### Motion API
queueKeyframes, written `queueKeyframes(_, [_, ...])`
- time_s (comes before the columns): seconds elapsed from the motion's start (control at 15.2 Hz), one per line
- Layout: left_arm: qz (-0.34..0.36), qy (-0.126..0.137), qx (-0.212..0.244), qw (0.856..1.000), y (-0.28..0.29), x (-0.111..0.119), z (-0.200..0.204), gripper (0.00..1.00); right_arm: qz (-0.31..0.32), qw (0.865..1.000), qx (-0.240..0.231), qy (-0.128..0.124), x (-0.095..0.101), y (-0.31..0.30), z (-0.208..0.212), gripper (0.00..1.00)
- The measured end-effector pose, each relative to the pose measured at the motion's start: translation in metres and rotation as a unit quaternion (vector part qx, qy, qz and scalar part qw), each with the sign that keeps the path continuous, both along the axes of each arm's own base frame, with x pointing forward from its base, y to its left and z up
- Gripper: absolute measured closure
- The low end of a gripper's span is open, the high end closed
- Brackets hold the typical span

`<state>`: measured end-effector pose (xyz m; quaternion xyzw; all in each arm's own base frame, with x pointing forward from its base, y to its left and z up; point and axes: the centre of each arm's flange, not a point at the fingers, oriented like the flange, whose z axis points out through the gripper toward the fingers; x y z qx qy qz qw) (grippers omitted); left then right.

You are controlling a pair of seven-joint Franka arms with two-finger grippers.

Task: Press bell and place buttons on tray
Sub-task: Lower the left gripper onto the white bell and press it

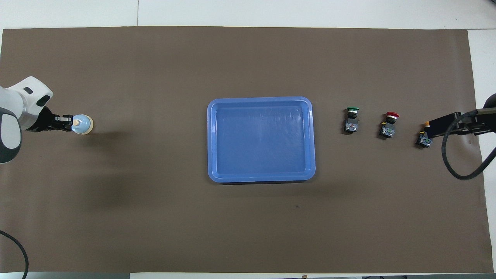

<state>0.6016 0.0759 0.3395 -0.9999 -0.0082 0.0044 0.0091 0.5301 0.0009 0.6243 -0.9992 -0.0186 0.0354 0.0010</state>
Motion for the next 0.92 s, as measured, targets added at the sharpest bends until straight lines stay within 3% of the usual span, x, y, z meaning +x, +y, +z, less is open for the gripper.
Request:
queueKeyframes(0.33, [0.000,0.000,0.000,1.000,0.000,0.001,-0.001,0.99,0.000,1.000,0.000,0.000,0.000,0.000,0.000,0.00])
queueKeyframes(0.46, [-0.006,0.018,-0.002,1.000,-0.007,0.003,0.008,0.83,0.000,1.000,0.000,0.000,0.000,0.000,0.000,0.00])
queueKeyframes(0.66, [-0.022,0.041,-0.004,0.999,-0.031,0.008,0.066,0.52,0.000,1.000,0.000,0.000,0.000,0.000,0.000,0.00])
queueKeyframes(0.92, [-0.029,0.062,-0.002,0.998,-0.059,-0.025,0.156,0.08,0.000,1.000,0.000,0.000,0.000,0.000,0.000,0.00])
